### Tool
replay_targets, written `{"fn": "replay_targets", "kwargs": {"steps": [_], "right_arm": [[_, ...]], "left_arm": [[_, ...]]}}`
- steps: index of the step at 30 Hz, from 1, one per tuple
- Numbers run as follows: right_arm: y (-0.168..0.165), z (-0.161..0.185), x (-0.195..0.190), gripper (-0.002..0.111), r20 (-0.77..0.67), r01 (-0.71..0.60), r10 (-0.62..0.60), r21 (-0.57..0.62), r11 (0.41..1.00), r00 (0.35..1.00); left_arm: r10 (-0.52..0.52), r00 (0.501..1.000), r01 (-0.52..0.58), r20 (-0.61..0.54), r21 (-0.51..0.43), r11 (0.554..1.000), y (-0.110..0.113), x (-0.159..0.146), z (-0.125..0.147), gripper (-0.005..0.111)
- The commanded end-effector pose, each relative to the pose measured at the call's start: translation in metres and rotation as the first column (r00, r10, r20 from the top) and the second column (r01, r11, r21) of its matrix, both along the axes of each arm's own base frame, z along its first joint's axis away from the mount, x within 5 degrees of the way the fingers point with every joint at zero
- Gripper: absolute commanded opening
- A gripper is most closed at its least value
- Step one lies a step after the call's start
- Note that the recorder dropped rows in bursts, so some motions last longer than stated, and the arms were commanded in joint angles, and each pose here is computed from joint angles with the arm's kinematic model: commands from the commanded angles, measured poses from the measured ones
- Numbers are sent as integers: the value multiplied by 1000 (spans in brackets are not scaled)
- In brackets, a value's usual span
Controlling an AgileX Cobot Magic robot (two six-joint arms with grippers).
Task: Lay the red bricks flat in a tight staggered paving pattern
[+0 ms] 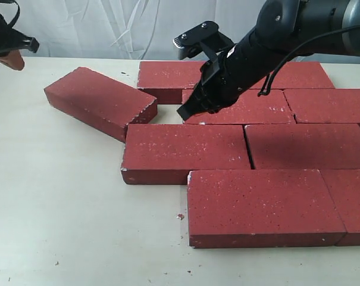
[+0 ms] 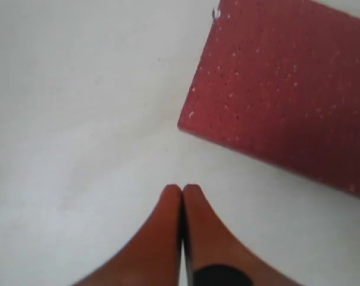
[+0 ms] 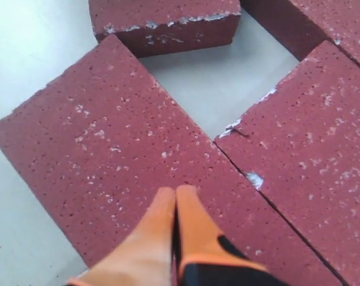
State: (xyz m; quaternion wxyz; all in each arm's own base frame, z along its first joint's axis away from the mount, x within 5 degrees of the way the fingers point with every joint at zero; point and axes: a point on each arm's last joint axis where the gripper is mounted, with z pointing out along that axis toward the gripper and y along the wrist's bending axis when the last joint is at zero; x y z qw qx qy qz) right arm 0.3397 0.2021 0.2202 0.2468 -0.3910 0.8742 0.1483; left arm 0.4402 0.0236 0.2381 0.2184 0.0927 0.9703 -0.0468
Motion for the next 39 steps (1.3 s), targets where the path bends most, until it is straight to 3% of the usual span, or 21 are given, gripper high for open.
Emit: {"fn": "replay_targets", "kwargs": {"steps": [1, 3, 6, 7, 9, 14, 18, 24, 30, 39], "right_arm": [[3, 2, -3, -1, -32, 15, -14, 46, 999, 999], [4, 3, -3, -1, -22, 13, -12, 56, 998, 1000], [5, 4, 2, -1, 8, 44, -45, 91, 995, 999], [6, 4, 4, -1, 35, 46, -50, 100, 994, 998], [13, -1, 14, -1, 150, 53, -70, 111, 992, 986], [39, -16, 32, -1, 156, -2, -12, 87, 996, 988], [57, -25, 52, -1, 64, -47, 43, 62, 997, 997], [69, -40, 82, -1, -18, -3, 1, -87, 996, 1000], [80, -63, 96, -1, -95, -20, 8, -120, 993, 995], [90, -78, 99, -1, -77, -29, 19, -126, 992, 997]], "left_arm": [[136, 968, -125, 209, -62, 990, -1, -17, -20, 0], [153, 971, -142, 186, -72, 987, -2, -31, -41, 0], [113, 954, -116, 279, -6, 993, 0, -35, -56, 0], [122, 937, -135, 329, 17, 991, 3, -34, -57, 0], [253, 842, -272, 476, -29, 962, 11, -25, -47, 0], [222, 810, -271, 543, 10, 963, 11, -21, -42, 0], [196, 840, -237, 507, 17, 971, 9, -13, -48, 0], [166, 898, -178, 408, -10, 984, 3, 17, -70, 0], [213, 883, -216, 419, -40, 976, 4, 35, -88, 0], [193, 910, -190, 367, -45, 981, -1, 41, -103, 0]]}}
